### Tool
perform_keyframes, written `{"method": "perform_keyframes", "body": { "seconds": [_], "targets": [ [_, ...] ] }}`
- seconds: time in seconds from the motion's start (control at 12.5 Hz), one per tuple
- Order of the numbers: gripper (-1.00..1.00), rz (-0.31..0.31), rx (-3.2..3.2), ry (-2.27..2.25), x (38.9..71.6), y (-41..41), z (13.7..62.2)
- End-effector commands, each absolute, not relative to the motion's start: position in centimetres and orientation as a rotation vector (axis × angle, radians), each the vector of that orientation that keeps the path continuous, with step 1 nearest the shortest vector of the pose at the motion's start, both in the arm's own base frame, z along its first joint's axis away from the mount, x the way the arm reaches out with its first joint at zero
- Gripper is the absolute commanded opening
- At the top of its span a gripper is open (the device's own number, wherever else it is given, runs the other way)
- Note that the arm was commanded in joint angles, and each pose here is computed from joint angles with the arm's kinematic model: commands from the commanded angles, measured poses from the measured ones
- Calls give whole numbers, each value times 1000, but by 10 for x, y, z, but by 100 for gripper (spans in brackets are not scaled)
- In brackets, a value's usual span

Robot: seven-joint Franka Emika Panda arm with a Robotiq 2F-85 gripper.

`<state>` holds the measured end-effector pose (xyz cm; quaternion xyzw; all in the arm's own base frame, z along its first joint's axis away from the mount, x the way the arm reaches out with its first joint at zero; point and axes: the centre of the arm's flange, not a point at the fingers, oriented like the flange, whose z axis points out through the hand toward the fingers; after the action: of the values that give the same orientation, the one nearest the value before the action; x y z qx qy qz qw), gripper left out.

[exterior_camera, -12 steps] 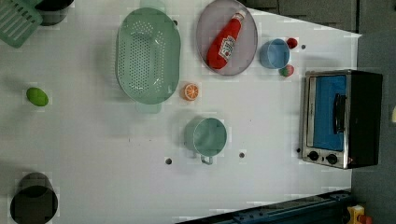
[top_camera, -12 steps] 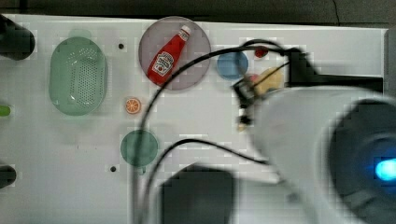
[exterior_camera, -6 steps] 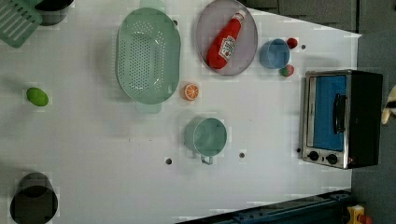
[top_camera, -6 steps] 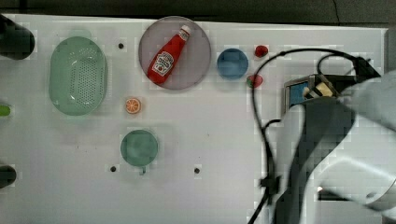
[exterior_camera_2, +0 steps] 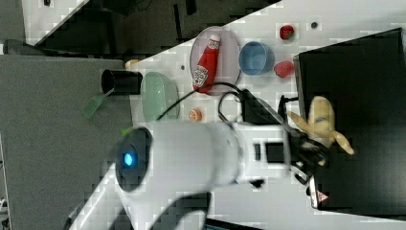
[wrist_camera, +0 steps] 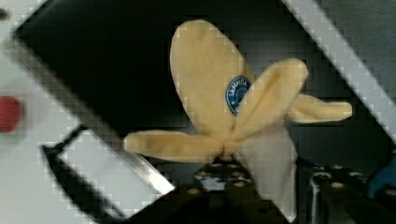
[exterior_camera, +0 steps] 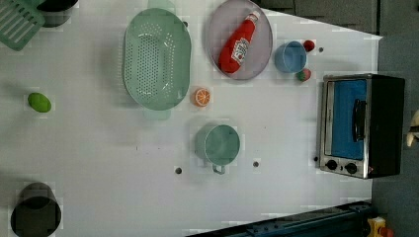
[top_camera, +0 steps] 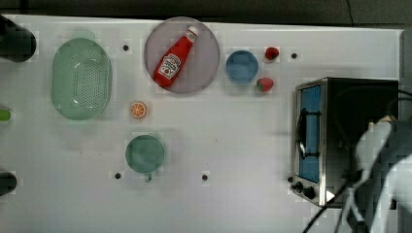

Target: Pick banana from table and place on oven.

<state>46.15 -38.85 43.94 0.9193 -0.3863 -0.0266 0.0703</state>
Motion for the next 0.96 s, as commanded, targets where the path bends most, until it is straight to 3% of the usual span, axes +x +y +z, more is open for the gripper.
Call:
{"method": "perform_keyframes", "body": {
  "seconds": [0.08, 0.48, 0.56, 0.72, 0.96],
  "targets": [
    [-24, 2, 2839, -976, 471, -396, 452],
    [89, -7, 2861, -972, 472, -394, 441],
    [100, 3, 2862, -969, 473, -393, 444],
    [100, 46, 2882, -936, 482, -380, 465],
    [100, 58, 2944, -954, 504, -317, 511]
  ]
}}
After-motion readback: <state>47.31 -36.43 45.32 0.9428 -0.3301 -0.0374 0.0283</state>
